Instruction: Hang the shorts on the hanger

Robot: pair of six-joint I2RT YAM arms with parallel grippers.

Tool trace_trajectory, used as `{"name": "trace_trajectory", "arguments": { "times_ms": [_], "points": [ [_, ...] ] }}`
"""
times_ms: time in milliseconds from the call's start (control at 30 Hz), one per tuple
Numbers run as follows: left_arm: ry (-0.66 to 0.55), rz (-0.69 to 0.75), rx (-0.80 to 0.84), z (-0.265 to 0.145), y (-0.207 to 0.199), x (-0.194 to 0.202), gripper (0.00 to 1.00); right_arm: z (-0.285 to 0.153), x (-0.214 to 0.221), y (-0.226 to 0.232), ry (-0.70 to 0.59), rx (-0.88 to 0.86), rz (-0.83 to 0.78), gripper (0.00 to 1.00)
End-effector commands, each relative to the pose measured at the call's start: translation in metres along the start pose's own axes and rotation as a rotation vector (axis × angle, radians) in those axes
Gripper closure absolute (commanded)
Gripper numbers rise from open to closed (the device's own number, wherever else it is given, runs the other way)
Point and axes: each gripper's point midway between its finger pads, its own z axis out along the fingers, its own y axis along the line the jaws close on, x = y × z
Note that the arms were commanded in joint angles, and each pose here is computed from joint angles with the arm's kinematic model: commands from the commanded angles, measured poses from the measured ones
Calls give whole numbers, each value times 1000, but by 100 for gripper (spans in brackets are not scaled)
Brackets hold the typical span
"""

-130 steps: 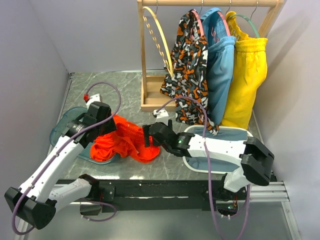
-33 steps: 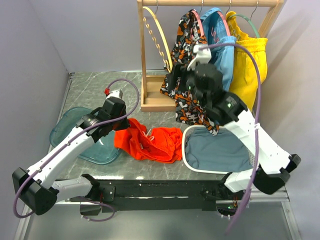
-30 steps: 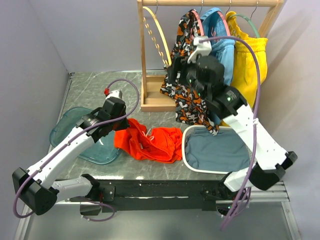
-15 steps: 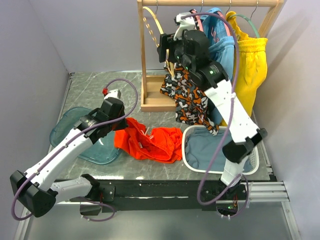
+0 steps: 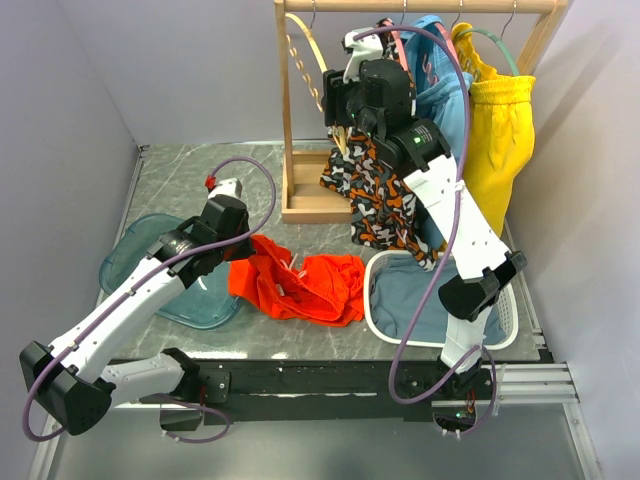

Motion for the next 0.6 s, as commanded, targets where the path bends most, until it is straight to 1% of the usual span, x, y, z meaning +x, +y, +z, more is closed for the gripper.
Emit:
{"name": "trace_trajectory", "arguments": {
  "times_ms": [0, 33, 333, 433, 533, 567],
  "points": [
    [-65, -2, 6, -4, 1, -14, 99, 7, 1, -1, 6, 0, -19, 41],
    [-66, -2, 7, -4, 1, -14, 99, 8, 1, 0, 7, -3, -45, 42],
    [-69, -1, 5, -4, 1, -14, 99, 14, 16, -1, 46, 2, -59, 45],
    [-69, 1, 3, -3, 1, -13, 99, 14, 16, -3, 49, 14, -58, 50],
    [-70, 1, 6, -4, 1, -14, 99, 15, 13, -5, 38, 23, -59, 65],
    [-73, -1, 4, -4, 1, -15, 99, 15, 11, -6, 32, 32, -56, 88]
  ]
}}
